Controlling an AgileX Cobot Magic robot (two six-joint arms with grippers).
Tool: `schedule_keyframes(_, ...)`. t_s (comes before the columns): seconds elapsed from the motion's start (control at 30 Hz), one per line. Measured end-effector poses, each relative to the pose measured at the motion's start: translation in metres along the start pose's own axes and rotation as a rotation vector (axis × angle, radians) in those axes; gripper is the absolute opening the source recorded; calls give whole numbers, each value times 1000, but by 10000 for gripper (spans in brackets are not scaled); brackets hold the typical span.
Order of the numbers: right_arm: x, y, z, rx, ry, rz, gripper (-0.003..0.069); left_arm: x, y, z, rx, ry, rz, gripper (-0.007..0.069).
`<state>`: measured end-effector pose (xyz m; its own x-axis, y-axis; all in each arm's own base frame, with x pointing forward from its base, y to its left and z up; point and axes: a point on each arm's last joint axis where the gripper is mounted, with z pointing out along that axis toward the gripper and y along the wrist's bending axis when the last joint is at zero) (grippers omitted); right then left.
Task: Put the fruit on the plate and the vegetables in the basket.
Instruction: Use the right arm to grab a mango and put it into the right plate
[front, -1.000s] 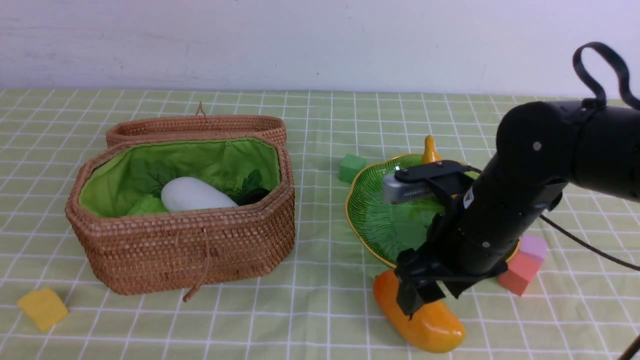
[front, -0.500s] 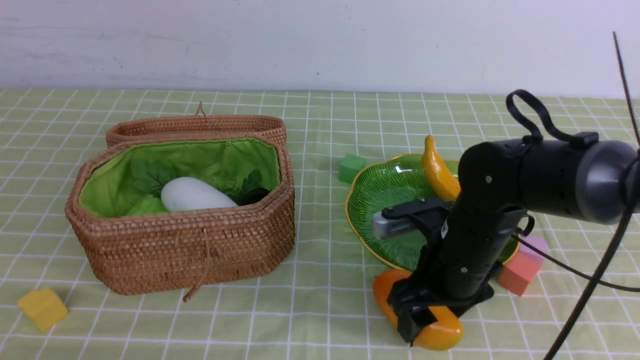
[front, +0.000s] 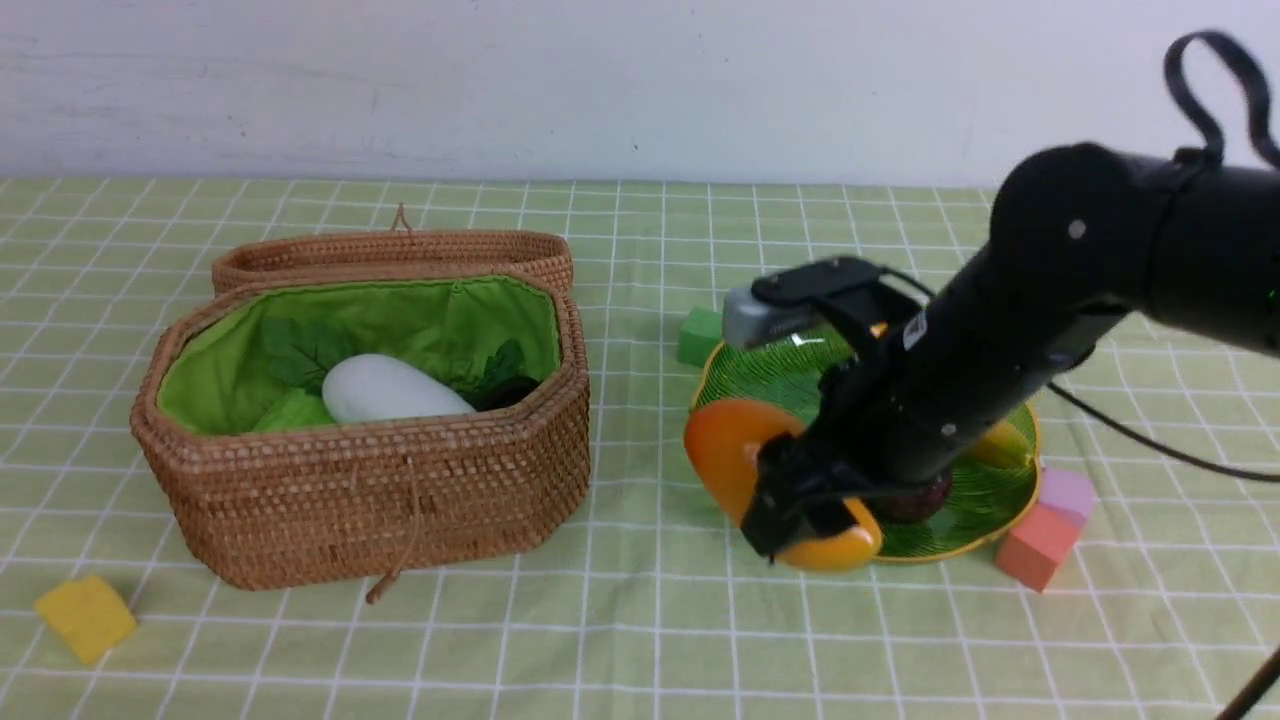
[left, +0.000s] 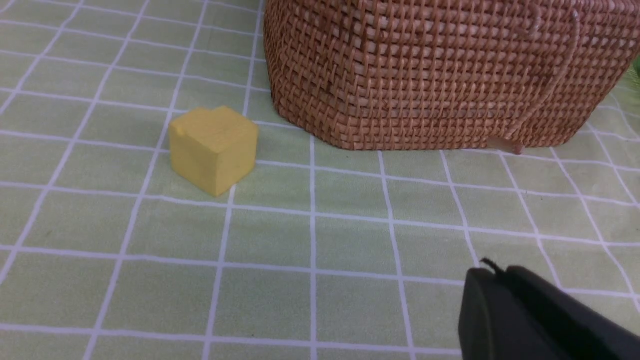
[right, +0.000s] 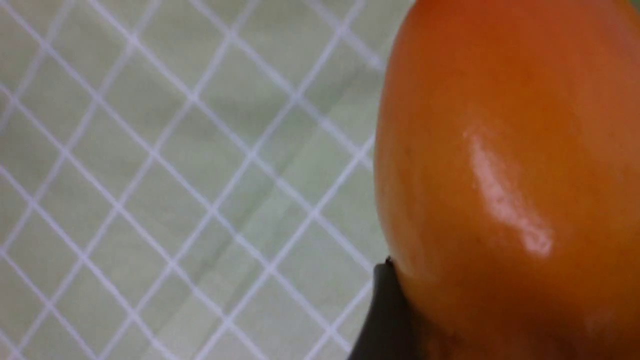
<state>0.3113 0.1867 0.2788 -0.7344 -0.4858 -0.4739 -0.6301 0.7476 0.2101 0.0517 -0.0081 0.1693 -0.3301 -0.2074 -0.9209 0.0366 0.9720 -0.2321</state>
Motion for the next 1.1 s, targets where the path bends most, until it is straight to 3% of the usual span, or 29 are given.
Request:
schedule_keyframes(0.23, -31, -53, -1, 132, -219, 143, 516, 0, 0, 0, 0, 0, 0, 18)
schedule_keyframes(0.43, -19, -98, 49, 166, -158, 329, 516, 0, 0, 0, 0, 0, 0, 18)
schedule_keyframes(0.67, -18, -103, 63, 163, -162, 358, 517, 0, 0, 0, 0, 0, 0, 18)
schedule_keyframes(0.93, -26, -96, 40, 161, -239, 356, 676, 0, 0, 0, 0, 0, 0, 18)
schedule_keyframes(1.1, -32, -83, 6, 148, -296, 337, 659, 0, 0, 0, 0, 0, 0, 18)
